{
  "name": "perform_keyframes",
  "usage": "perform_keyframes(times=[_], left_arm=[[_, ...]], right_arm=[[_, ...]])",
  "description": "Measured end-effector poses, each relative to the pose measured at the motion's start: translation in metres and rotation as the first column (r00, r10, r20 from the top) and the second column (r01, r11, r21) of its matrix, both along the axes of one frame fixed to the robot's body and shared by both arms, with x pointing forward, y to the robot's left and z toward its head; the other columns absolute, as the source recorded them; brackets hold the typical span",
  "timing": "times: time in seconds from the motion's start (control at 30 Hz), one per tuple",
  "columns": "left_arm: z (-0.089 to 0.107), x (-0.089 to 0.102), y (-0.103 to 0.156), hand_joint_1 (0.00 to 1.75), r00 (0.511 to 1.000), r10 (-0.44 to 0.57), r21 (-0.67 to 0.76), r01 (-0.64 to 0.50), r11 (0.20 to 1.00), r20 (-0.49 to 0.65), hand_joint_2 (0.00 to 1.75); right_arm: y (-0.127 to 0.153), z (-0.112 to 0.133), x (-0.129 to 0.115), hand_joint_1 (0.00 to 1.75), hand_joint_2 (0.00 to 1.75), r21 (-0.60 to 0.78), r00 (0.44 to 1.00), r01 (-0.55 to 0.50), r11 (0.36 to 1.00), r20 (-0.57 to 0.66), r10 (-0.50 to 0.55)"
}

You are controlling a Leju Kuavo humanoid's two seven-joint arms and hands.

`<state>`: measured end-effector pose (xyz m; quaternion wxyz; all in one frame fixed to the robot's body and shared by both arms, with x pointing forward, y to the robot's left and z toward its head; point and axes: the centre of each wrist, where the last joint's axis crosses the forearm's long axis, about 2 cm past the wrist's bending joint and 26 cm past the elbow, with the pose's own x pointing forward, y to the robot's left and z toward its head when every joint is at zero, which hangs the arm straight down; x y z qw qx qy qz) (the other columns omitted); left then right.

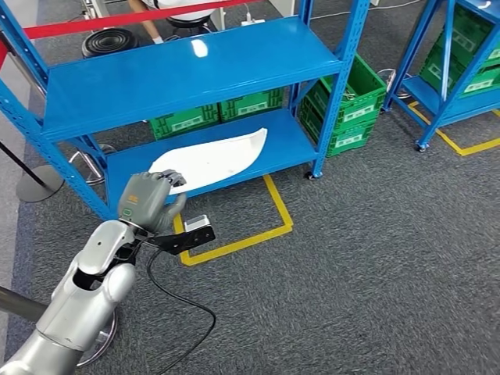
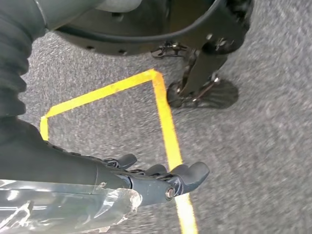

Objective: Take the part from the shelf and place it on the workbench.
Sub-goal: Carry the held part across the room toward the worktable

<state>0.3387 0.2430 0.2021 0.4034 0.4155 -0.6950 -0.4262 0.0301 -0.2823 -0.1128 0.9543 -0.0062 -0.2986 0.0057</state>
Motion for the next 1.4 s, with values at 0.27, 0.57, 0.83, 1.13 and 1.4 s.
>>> perform_keyframes(times=[0.27, 0.57, 0.83, 1.13, 1.4], left_arm=[[0.0, 0.001, -0.002, 1.75, 1.0, -0.008, -0.012, 0.008, 1.0, 0.003, 1.75], [0.0, 0.002, -0.002, 1.75, 1.0, -0.013, -0.022, 0.013, 1.0, 0.001, 1.75], [-0.006, 0.003, -0.001, 1.75, 1.0, -0.021, -0.027, 0.02, 0.999, -0.013, 1.75], [-0.008, 0.004, -0.002, 1.75, 0.999, -0.032, -0.04, 0.031, 0.999, -0.024, 1.75], [-0.023, 0.005, 0.0, 1.75, 0.997, -0.037, -0.049, 0.034, 0.998, -0.061, 1.75]], right_arm=[[0.0, -0.001, -0.007, 0.0, 1.75, -0.008, 1.0, 0.005, 1.0, -0.013, -0.005], [0.002, 0.0, -0.005, 0.0, 1.75, -0.009, 1.0, 0.013, 1.0, -0.008, -0.013], [0.002, -0.001, -0.008, 0.0, 1.75, -0.02, 1.0, 0.023, 1.0, -0.02, -0.023], [0.002, -0.001, -0.012, 0.0, 1.75, -0.026, 0.998, 0.019, 0.999, -0.055, -0.021], [0.002, -0.001, -0.016, 0.0, 1.75, -0.029, 0.997, 0.018, 0.999, -0.081, -0.02]])
